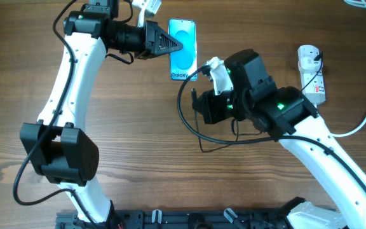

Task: Plug charger to phone and switch on socket

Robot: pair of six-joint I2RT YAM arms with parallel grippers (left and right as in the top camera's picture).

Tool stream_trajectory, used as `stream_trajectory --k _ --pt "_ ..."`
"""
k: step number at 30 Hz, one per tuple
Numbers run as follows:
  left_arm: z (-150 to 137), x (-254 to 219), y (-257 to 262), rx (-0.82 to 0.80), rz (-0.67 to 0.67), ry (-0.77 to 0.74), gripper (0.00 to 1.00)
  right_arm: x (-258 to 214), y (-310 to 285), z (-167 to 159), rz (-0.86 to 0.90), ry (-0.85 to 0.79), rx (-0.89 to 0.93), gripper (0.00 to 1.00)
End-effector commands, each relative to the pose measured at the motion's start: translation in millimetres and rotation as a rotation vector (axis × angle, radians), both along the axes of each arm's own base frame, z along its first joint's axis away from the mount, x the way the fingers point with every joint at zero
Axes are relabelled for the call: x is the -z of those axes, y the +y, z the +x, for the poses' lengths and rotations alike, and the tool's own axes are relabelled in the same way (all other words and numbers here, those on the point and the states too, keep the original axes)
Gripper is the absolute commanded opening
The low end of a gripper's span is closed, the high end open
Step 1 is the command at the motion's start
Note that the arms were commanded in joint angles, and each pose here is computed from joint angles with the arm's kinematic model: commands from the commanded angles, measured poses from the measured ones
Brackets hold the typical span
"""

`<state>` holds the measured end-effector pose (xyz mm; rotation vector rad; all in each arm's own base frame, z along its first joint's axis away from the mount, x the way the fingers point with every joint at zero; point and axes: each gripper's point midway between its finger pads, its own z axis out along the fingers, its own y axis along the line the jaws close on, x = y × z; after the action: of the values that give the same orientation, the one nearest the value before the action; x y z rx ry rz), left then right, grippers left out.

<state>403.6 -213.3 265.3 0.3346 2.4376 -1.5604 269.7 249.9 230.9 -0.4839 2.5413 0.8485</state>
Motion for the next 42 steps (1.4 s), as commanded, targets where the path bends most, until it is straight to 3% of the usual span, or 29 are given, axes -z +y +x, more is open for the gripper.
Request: stream_trajectory --k 1,9,42 --pt "-6 -11 -6 0.032 -0.025 -0.036 0.04 -6 3 0 -0.001 -0.012 0.029 0.05" --pt "-11 -12 -11 0.051 -0.038 -0.025 0.04 16 11 9 -0.115 -0.023 0.172 0.04" --pt "-12 -12 -11 0.073 -0.034 -0.063 0.04 10 28 24 -0.041 -0.053 0.169 0.04"
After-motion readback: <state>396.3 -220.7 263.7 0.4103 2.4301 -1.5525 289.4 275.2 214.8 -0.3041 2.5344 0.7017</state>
